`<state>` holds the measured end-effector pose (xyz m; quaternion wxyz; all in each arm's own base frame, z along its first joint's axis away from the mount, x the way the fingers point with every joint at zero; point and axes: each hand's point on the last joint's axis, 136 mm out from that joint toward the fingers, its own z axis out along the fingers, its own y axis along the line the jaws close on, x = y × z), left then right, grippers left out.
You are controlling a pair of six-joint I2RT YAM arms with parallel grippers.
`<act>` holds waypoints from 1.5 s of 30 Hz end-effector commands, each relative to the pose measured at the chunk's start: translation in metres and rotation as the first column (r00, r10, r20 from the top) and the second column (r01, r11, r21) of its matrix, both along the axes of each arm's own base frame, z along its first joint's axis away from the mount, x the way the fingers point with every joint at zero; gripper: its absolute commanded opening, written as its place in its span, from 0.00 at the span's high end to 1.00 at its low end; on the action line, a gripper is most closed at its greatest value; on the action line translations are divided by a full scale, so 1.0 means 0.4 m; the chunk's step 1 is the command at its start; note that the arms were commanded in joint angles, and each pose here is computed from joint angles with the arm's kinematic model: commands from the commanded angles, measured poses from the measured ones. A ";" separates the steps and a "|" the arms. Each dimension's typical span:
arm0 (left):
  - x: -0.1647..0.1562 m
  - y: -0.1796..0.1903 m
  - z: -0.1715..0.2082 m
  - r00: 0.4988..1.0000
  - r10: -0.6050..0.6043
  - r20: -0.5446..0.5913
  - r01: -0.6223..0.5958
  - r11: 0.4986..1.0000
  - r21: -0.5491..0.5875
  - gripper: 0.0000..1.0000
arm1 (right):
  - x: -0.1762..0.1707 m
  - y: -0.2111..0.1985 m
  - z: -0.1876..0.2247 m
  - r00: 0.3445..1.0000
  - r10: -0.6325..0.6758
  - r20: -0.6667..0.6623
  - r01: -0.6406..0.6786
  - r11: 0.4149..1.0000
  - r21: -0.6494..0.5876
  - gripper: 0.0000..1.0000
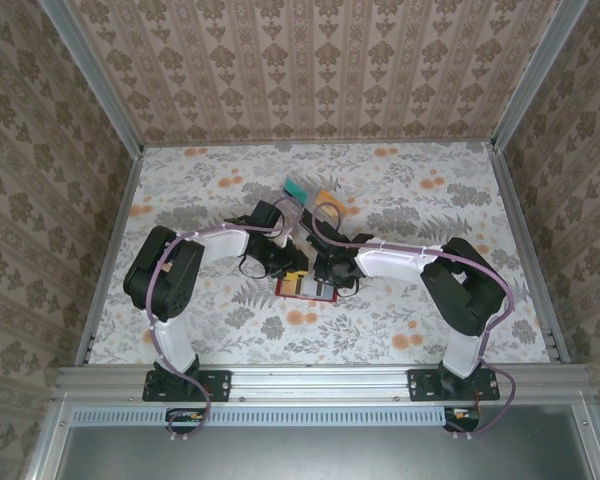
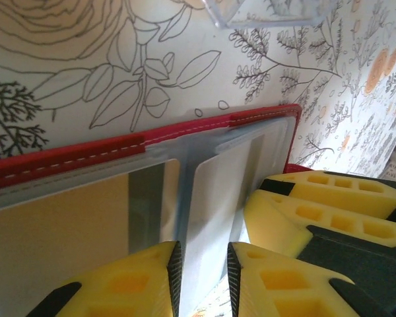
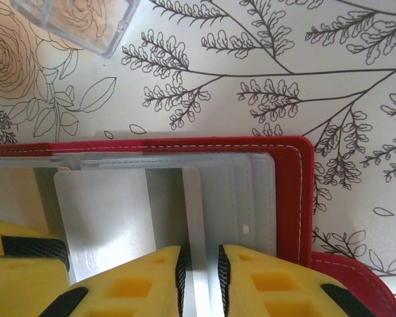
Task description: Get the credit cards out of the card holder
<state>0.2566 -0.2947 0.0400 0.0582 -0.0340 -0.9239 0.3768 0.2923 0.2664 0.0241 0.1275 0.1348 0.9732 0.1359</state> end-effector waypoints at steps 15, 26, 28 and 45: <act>0.000 -0.007 0.010 0.998 -0.066 0.002 0.066 0.996 -0.066 0.75 | -0.020 -0.017 -0.040 0.998 -0.004 -0.063 0.001 0.999 -0.038 0.75; 0.006 0.006 -0.009 0.998 -0.067 0.001 0.067 0.995 -0.075 0.72 | -0.027 -0.019 -0.047 0.997 -0.009 -0.071 0.007 0.999 -0.038 0.75; 0.008 0.008 -0.019 0.998 -0.063 0.002 0.063 0.996 -0.067 0.71 | -0.029 -0.021 -0.048 0.997 -0.010 -0.072 0.007 0.999 -0.041 0.75; 0.002 -0.020 -0.020 0.997 -0.082 0.001 0.081 0.992 -0.097 0.80 | -0.034 -0.021 -0.054 0.997 -0.013 -0.078 0.010 0.999 -0.031 0.75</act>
